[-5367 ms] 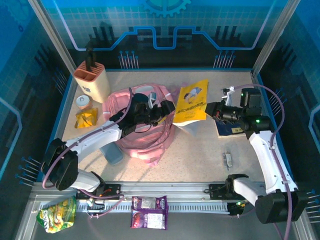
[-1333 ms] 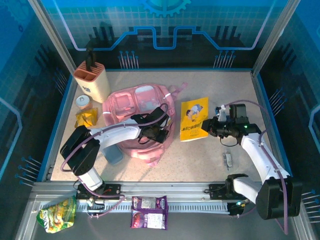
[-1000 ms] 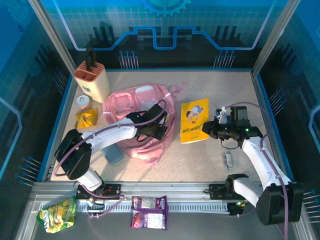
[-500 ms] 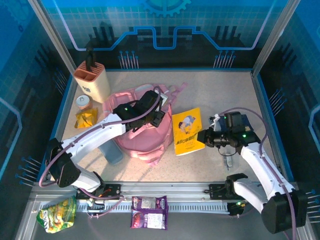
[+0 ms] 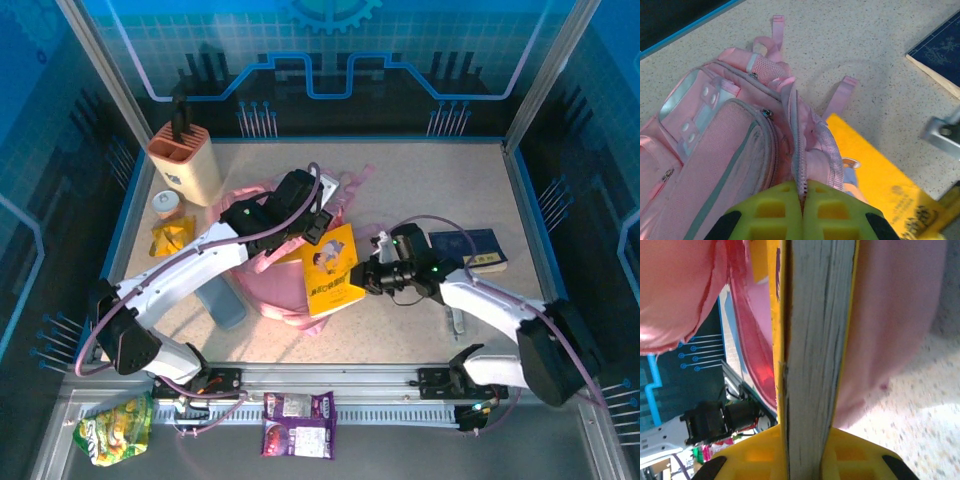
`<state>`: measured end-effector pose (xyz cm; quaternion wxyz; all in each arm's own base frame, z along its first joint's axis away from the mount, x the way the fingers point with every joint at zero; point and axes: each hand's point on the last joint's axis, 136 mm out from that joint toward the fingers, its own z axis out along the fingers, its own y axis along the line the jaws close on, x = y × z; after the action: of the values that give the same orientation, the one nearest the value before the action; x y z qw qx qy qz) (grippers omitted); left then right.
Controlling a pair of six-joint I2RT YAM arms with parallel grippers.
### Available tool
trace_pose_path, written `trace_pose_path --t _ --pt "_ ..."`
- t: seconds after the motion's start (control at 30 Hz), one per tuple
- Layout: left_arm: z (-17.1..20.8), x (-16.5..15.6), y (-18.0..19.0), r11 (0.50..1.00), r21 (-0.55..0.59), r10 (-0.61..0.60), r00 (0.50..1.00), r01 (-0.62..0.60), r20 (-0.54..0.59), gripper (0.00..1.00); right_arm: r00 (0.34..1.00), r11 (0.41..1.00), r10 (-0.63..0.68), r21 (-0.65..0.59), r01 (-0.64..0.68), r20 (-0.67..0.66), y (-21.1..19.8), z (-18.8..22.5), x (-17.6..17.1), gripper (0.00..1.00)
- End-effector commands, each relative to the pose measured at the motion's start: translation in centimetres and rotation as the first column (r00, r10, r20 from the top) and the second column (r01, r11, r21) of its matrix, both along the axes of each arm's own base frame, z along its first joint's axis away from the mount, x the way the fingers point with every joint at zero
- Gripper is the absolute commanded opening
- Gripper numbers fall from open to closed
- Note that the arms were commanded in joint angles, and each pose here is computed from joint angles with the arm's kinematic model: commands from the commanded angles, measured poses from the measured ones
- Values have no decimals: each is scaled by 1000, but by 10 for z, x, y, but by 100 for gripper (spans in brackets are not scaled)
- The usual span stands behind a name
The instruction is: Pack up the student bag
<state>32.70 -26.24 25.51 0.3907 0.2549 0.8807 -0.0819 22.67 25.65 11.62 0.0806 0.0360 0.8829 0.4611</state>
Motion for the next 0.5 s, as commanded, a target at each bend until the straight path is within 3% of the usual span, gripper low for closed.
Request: trace_pose_path --t 0.0,0.3,0.47 --pt "68 2 -19 983 -171 -45 989 70 142 0 983 997 -53 58 43 174 24 34 42 0" --pt "74 5 -26 980 -178 -65 986 93 154 0 979 995 -96 39 90 182 66 13 99 4" --pt "77 8 -24 984 -154 -65 984 91 164 0 974 996 -61 -51 73 218 78 1 122 29"
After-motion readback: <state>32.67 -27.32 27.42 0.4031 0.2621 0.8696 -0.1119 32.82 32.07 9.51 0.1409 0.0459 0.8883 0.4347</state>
